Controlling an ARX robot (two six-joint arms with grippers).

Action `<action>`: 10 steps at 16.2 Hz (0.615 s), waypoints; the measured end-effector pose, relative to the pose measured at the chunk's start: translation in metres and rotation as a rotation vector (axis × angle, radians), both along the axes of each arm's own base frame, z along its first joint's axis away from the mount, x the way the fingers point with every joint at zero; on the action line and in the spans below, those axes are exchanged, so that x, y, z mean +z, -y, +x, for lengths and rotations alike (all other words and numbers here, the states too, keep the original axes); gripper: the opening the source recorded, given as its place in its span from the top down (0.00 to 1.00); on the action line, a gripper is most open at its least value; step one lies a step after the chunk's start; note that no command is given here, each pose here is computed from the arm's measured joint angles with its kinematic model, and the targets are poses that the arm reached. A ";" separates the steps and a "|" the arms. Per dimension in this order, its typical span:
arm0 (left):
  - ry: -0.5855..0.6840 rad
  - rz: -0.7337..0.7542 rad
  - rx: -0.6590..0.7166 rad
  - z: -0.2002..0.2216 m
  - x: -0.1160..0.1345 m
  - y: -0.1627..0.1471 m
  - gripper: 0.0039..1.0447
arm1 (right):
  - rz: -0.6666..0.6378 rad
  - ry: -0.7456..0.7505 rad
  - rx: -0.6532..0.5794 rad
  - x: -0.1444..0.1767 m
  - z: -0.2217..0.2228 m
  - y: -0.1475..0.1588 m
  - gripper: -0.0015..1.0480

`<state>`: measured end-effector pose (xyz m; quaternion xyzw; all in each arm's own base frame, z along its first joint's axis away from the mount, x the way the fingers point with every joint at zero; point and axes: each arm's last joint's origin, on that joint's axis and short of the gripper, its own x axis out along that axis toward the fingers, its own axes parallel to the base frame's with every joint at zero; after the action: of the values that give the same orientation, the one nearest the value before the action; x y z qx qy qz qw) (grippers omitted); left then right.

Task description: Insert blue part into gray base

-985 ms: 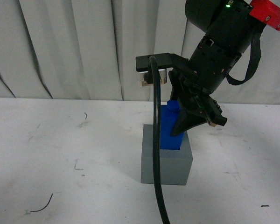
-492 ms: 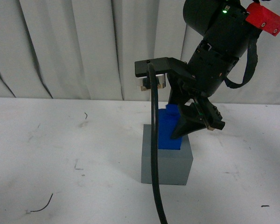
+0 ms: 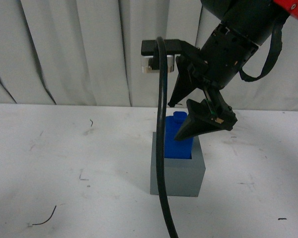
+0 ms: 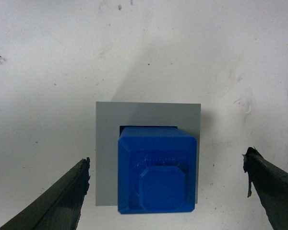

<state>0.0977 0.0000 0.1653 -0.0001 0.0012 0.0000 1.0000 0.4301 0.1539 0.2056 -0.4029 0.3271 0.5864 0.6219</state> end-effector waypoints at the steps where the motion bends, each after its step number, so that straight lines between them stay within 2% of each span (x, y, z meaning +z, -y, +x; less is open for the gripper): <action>1: 0.000 0.000 0.000 0.000 0.000 0.000 0.06 | 0.017 0.000 -0.008 0.007 -0.002 0.002 0.06; 4: 0.000 0.000 0.000 0.000 0.000 0.000 0.06 | 0.135 0.057 -0.029 0.040 -0.013 0.013 0.06; 7: 0.000 0.000 0.000 0.000 0.000 0.000 0.06 | 0.287 0.240 -0.052 0.063 -0.029 0.030 0.06; 8: 0.000 0.000 0.000 0.000 0.000 0.000 0.06 | 0.394 0.350 -0.074 0.073 -0.038 0.037 0.06; 10: 0.000 0.000 0.000 0.000 0.000 0.000 0.06 | 0.564 0.456 -0.104 0.086 -0.053 0.053 0.06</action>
<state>0.0977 0.0000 0.1653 -0.0001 0.0012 0.0000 1.0000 0.3766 0.1014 0.2916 -0.3188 0.0254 0.5162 0.7945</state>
